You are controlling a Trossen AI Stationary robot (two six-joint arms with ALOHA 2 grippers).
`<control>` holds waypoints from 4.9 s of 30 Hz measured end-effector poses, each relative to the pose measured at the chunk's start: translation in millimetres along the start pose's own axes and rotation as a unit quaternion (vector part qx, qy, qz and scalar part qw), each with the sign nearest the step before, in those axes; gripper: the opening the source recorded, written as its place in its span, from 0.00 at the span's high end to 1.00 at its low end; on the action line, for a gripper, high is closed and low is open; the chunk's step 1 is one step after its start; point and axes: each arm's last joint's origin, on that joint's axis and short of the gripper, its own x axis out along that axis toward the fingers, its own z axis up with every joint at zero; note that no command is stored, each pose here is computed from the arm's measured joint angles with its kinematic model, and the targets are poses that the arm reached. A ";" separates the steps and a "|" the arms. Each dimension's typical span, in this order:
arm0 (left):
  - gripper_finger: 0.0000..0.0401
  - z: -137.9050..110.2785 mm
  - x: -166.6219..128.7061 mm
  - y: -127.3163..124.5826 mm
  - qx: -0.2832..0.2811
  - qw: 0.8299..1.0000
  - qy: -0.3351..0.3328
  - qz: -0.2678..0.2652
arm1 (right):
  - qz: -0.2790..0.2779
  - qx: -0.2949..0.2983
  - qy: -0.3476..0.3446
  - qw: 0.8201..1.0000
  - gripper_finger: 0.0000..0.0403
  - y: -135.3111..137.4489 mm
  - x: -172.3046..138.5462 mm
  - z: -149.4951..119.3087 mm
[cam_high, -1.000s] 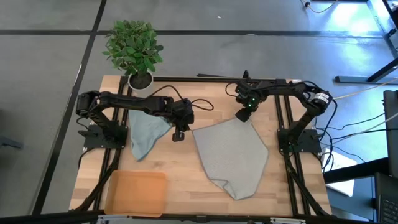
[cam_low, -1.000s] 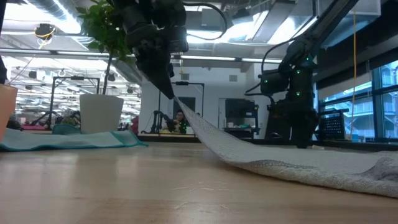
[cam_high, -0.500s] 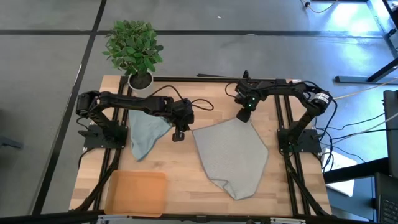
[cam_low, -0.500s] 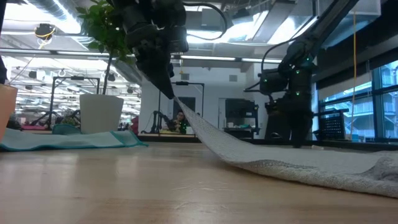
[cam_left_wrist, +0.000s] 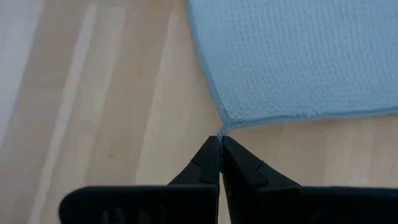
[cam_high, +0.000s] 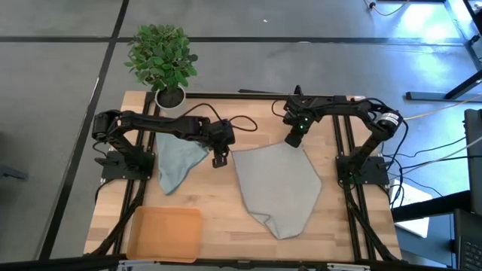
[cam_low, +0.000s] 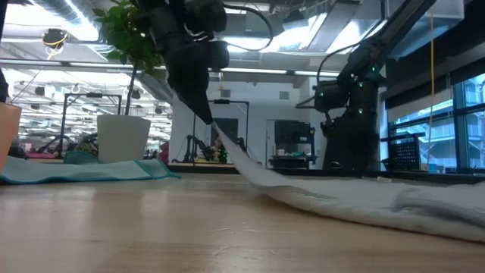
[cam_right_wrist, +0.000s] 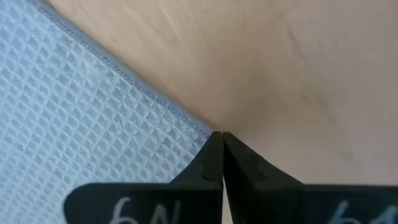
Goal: Roll microfiber towels into tight, uniform cylinder then place into a basket
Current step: Fold the gray microfiber towel
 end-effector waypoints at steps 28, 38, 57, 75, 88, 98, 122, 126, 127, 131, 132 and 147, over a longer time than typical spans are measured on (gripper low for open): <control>1.00 89.0 -190.2 15.8 0.006 0.941 -0.189 0.281 | -0.163 -0.032 -0.314 0.935 1.00 31.2 -254.0 -6.4; 1.00 101.0 -236.0 22.9 0.043 0.946 -0.266 0.179 | -0.174 -0.045 -0.389 0.904 1.00 36.6 -303.6 -13.0; 1.00 96.5 -238.8 71.5 -0.011 0.936 -0.216 0.276 | -0.216 -0.046 -0.399 0.890 1.00 35.0 -313.0 -10.1; 1.00 94.5 -229.6 71.5 0.066 0.949 -0.169 0.258 | -0.228 -0.055 -0.377 0.896 1.00 31.9 -308.7 -8.4; 1.00 70.3 -181.6 13.0 0.075 0.993 -0.043 0.076 | -0.109 -0.061 -0.228 0.966 1.00 74.3 -277.4 -35.9; 1.00 47.7 -137.8 -37.7 0.059 0.998 0.028 -0.006 | -0.056 -0.065 -0.137 0.987 1.00 105.1 -196.8 -45.5; 1.00 5.0 -65.5 -58.8 -0.023 0.996 0.088 0.023 | -0.039 -0.047 -0.120 0.991 1.00 106.5 -96.8 -51.1; 1.00 2.0 -52.5 -45.4 -0.040 0.995 0.078 0.056 | -0.053 -0.039 -0.146 0.987 1.00 90.5 -83.3 -44.4; 1.00 1.3 -49.7 -41.8 -0.045 0.994 0.077 0.063 | -0.055 -0.035 -0.153 0.986 1.00 86.6 -80.6 -42.9; 1.00 -1.3 -40.2 -28.7 -0.061 0.992 0.068 0.089 | -0.081 -0.019 -0.174 0.981 1.00 69.6 -71.8 -38.9; 1.00 -2.3 -36.7 -25.6 -0.066 0.991 0.064 0.095 | -0.090 -0.017 -0.181 0.979 1.00 66.1 -70.8 -37.8; 1.00 -16.2 -0.1 14.3 -0.121 0.979 -0.007 0.167 | -0.136 -0.002 -0.245 0.960 1.00 26.1 -59.6 -26.3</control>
